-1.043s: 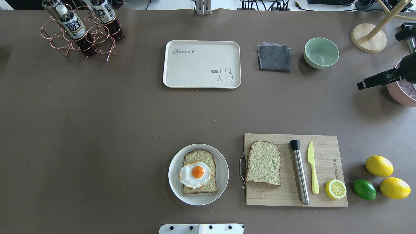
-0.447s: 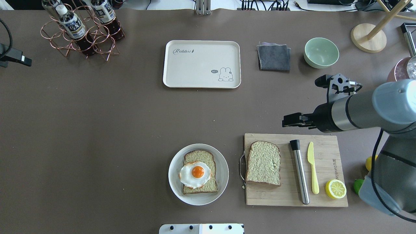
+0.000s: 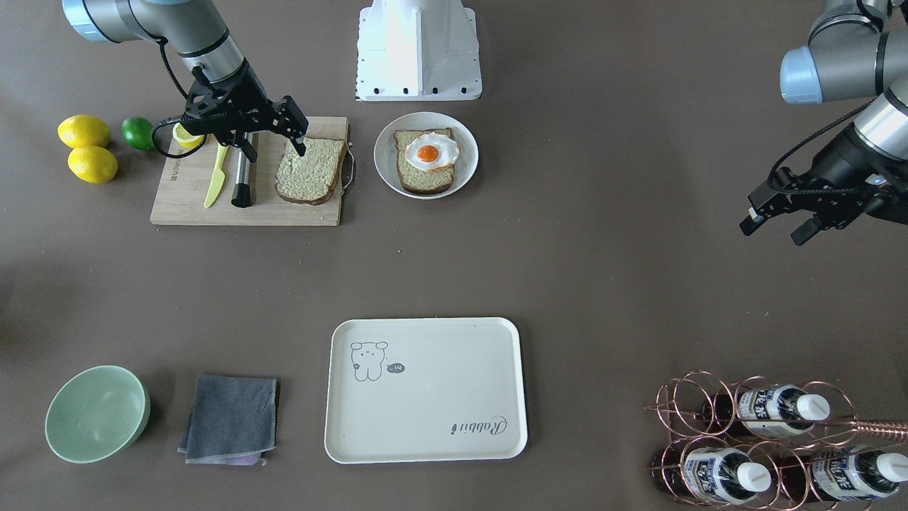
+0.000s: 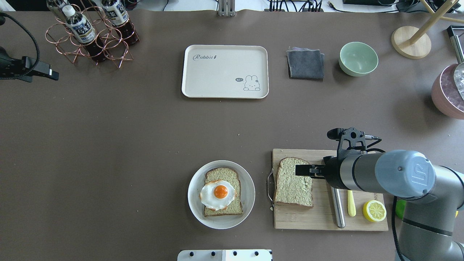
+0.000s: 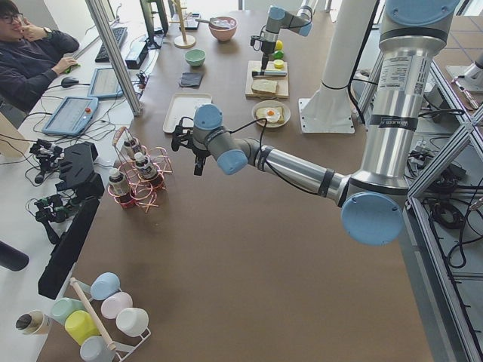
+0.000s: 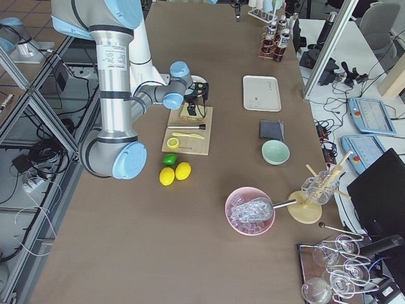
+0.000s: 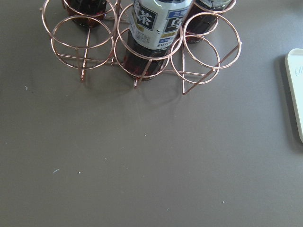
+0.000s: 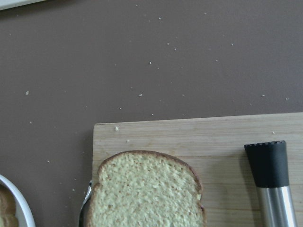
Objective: Make sandwich and place on tray
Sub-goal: 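Move the right gripper down to the bread slice on the cutting board, then grasp the bread slice edge with the right gripper and lift it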
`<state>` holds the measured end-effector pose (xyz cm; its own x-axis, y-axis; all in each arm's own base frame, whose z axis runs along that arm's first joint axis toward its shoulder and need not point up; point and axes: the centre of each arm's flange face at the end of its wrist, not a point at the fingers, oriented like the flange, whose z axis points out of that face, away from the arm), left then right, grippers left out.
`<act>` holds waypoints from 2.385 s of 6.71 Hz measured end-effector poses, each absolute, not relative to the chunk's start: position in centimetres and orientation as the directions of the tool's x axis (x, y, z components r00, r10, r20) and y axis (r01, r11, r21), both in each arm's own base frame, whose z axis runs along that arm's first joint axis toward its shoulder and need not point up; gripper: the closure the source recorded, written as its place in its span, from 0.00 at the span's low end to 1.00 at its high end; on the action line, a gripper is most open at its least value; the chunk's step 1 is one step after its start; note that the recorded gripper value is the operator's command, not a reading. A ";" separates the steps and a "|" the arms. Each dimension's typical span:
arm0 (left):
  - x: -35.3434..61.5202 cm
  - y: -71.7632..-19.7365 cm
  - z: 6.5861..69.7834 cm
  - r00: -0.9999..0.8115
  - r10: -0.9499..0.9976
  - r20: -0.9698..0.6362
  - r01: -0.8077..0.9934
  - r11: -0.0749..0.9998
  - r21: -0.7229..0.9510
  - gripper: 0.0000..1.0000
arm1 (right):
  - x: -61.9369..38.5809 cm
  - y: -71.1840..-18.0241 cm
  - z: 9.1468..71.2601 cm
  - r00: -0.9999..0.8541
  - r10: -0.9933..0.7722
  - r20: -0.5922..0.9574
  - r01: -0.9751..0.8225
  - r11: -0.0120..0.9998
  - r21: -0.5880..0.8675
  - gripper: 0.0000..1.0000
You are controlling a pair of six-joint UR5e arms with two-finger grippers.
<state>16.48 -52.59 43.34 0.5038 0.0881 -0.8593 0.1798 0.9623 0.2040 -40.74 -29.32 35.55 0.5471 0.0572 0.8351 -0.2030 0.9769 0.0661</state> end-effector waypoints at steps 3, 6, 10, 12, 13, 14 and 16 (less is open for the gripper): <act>17.2 -52.7 43.1 0.513 0.091 -0.854 0.190 0.958 0.217 0.01 | -41.4 -27.0 37.1 0.551 0.117 0.826 -0.241 0.970 0.024 0.22; 17.8 -53.0 42.9 0.517 0.095 -0.850 0.190 0.956 0.222 0.01 | -42.7 -25.0 37.1 0.548 0.126 0.827 -0.252 0.967 0.020 0.33; 17.8 -52.9 42.7 0.515 0.100 -0.851 0.190 0.955 0.227 0.01 | -43.9 -22.7 37.6 0.557 0.115 0.822 -0.248 0.968 0.033 0.37; 17.7 -52.9 42.6 0.514 0.101 -0.852 0.191 0.955 0.228 0.01 | -44.0 -22.4 37.9 0.565 0.112 0.818 -0.248 0.968 0.038 0.45; 17.7 -52.8 42.5 0.514 0.102 -0.852 0.190 0.955 0.229 0.01 | -44.1 -22.4 38.0 0.566 0.112 0.817 -0.248 0.968 0.039 0.64; 17.8 -52.8 42.5 0.514 0.104 -0.851 0.190 0.954 0.231 0.01 | -44.2 -22.4 37.8 0.563 0.111 0.819 -0.248 0.968 0.039 0.67; 17.7 -52.9 42.4 0.514 0.106 -0.851 0.189 0.954 0.234 0.01 | -44.4 -22.3 37.7 0.561 0.109 0.820 -0.246 0.968 0.039 0.66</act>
